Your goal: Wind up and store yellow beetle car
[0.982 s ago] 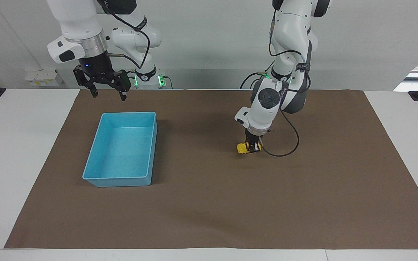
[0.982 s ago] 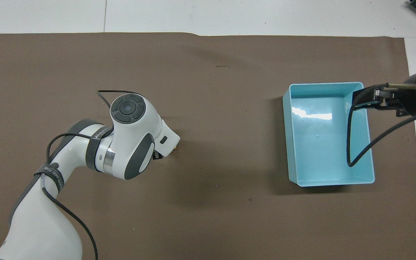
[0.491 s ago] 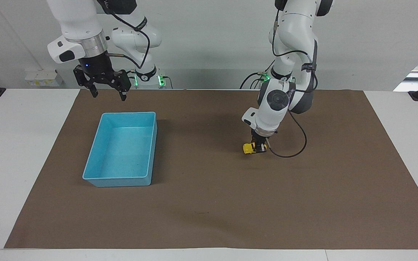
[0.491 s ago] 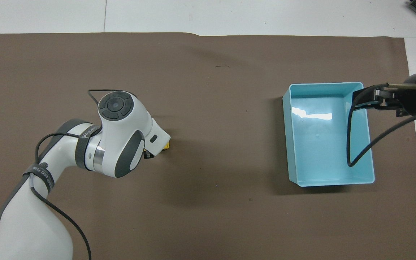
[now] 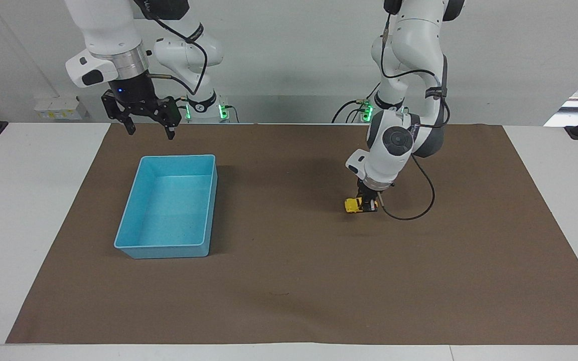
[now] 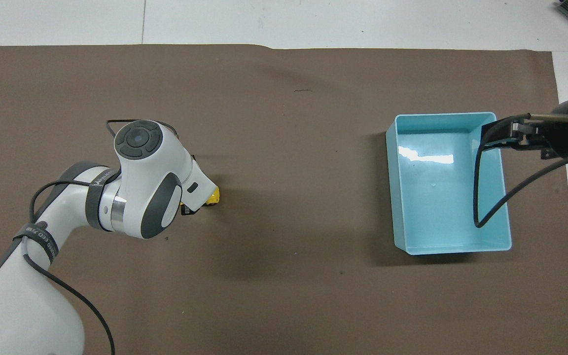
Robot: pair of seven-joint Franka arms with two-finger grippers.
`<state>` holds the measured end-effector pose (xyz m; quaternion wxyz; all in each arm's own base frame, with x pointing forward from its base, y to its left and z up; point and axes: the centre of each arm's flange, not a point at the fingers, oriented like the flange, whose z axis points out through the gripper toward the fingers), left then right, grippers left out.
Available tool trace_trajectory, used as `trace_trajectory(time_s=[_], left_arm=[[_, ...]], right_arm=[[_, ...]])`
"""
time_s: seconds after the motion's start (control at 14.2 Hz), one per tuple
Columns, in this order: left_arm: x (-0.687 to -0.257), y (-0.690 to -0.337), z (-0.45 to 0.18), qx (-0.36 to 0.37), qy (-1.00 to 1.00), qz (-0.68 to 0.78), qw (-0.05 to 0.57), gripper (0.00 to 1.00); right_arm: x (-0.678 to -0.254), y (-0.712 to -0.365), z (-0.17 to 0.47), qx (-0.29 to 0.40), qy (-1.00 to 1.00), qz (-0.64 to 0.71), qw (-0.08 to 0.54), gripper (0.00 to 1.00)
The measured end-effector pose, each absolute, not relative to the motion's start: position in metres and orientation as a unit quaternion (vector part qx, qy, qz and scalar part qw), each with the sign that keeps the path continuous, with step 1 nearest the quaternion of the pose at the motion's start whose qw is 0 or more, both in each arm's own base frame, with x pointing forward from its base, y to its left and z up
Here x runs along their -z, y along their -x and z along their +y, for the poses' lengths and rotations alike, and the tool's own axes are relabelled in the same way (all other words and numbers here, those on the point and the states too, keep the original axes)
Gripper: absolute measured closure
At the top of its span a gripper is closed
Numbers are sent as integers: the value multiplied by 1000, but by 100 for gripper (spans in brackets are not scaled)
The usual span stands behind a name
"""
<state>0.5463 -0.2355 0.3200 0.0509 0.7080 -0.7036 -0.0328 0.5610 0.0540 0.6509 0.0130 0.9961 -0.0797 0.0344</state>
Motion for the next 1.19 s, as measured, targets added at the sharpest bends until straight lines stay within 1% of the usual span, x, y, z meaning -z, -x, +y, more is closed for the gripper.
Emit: trace_trajectory(time_s=[0.21, 0.28, 0.42, 0.49, 0.63, 0.77, 0.98, 1.19], left_arm=[[-320, -547, -232, 34, -706, -705, 52, 62], [-318, -547, -231, 37, -707, -705, 52, 56], [-319, -546, -228, 47, -707, -703, 58, 34], [-328, -547, -224, 48, -709, -701, 60, 21], [-366, -552, -213, 33, -717, -694, 59, 0], [-404, -557, -199, 14, -731, -680, 56, 0], [-439, -563, -182, -10, -777, -627, 47, 0], [-473, -573, -142, -29, -822, -568, 28, 0]], right_arm=[[-651, -561, 54, -34, -996, -80, 13, 0], [-651, -561, 54, -34, -996, -80, 13, 0], [-651, -561, 54, -34, -996, -80, 13, 0], [-651, -561, 54, -34, -996, -80, 13, 0], [-651, -561, 54, -34, -996, -80, 13, 0], [-651, -561, 54, -34, -996, -80, 13, 0], [-651, -561, 54, -34, -996, -80, 13, 0], [-651, -561, 54, -34, -996, -80, 13, 0]])
